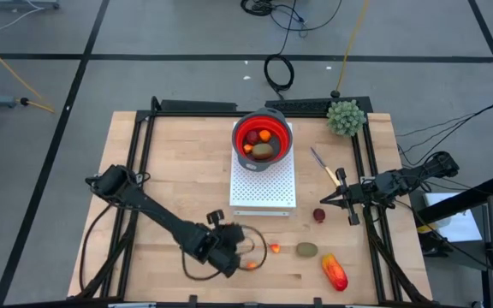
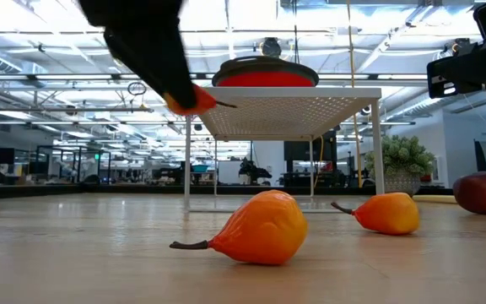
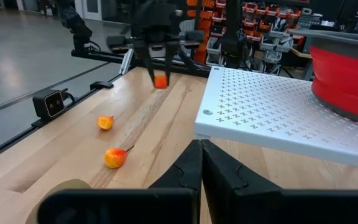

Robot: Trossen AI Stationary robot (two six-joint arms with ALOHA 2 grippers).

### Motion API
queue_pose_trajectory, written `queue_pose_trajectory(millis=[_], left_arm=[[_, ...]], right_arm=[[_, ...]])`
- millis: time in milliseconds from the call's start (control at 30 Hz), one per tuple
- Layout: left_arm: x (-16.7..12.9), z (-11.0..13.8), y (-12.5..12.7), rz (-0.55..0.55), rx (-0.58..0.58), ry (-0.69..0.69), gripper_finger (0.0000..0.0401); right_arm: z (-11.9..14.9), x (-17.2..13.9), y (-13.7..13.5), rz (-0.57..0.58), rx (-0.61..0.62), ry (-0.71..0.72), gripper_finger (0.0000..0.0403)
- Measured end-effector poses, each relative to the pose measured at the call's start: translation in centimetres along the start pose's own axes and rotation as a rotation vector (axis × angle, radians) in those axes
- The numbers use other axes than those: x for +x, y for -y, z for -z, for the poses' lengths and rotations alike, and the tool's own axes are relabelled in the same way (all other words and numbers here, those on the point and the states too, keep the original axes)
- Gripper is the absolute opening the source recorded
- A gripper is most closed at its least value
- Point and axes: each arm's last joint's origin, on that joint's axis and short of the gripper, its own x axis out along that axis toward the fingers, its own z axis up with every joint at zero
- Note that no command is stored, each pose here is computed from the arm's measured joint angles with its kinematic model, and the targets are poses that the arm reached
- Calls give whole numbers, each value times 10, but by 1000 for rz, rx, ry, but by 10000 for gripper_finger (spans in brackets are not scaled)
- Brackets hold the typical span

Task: Pick & Place Fruit
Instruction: Put the orange pear into the red strainer bowl

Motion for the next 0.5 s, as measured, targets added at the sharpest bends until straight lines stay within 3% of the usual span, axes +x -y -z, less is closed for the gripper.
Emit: queue_pose_trajectory(millis=[267, 500], left_arm=[[12, -14, -15, 29, -429, -91, 88], [14, -21, -14, 137, -564, -175, 88]], right_arm=[[0, 0, 0, 0, 0, 0, 0], [0, 0, 0, 0, 0, 0, 0]])
